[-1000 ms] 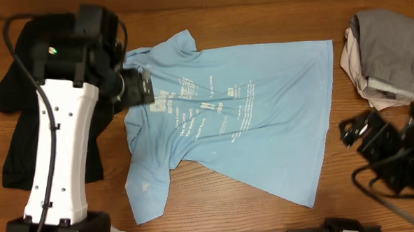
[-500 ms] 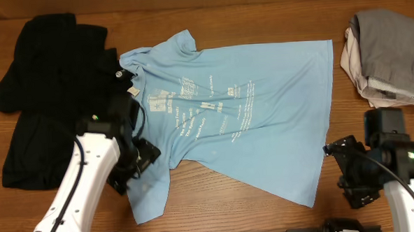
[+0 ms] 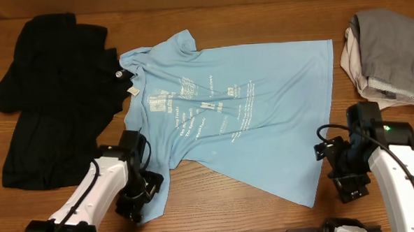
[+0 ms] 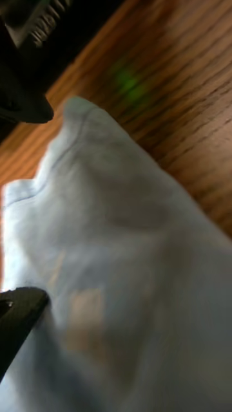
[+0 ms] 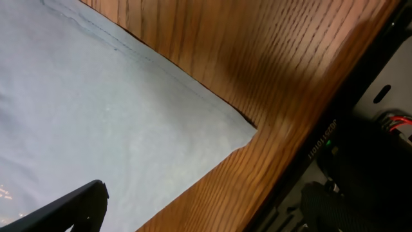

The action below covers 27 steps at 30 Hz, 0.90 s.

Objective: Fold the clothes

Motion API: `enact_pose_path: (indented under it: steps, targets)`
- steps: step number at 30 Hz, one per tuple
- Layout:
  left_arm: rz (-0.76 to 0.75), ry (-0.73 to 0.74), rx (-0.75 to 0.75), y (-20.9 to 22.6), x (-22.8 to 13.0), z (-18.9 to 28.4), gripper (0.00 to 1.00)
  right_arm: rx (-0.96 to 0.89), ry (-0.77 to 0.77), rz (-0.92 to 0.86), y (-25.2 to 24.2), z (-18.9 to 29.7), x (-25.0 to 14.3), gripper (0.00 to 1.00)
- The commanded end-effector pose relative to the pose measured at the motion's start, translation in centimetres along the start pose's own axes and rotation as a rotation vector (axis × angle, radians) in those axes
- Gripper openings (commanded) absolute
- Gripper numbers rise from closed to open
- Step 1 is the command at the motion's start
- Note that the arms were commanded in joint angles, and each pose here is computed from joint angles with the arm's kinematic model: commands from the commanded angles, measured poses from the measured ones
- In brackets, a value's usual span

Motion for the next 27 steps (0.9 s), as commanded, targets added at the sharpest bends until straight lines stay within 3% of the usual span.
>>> enact_pose_path:
  steps: [1,3,5,6,7,9,10,21,27]
  targets:
    - [0.104,-0.005,0.005,1.0,-0.1,-1.4,0.85,-0.024,-0.01,0.013,-0.1,-0.3,0.3,1.0]
    - [0.129,-0.023,-0.01,1.0,0.2,-2.2,0.84,-0.027,-0.016,0.013,-0.1,-0.3,0.4,1.0]
    - [0.13,-0.03,-0.039,0.7,0.4,-2.8,0.76,-0.027,-0.026,0.014,0.0,-0.3,0.6,1.0]
    - [0.128,-0.032,-0.049,0.6,0.4,-2.9,0.63,-0.027,-0.029,0.016,0.0,-0.3,0.6,1.0]
    - [0.126,-0.034,-0.055,0.5,0.5,-3.0,0.42,-0.028,-0.031,0.016,0.0,-0.3,0.6,1.0]
    - [0.124,-0.045,-0.061,0.4,0.6,-3.0,0.1,-0.029,-0.033,0.017,-0.1,-0.3,0.7,1.0]
    - [0.125,-0.052,-0.06,0.4,0.7,-3.0,0.04,-0.029,-0.033,0.016,0.0,-0.3,0.7,1.0]
    - [0.061,-0.092,-0.066,0.2,1.2,-2.9,0.04,-0.032,-0.03,0.017,-0.1,-0.3,0.6,1.0]
    - [-0.229,-0.085,-0.2,-3.4,1.2,-0.3,0.04,-0.06,-0.014,0.067,-0.7,-0.3,0.3,0.93]
Point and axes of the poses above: each gripper's point midway between its finger pads, its own z axis back along the fingers, its own y axis along the line the jaws close on, x = y × z, the point moved 5 cm from there along z, back along the fingers, and after that the axes turned 1 degree about z, right-handed, at the moved point
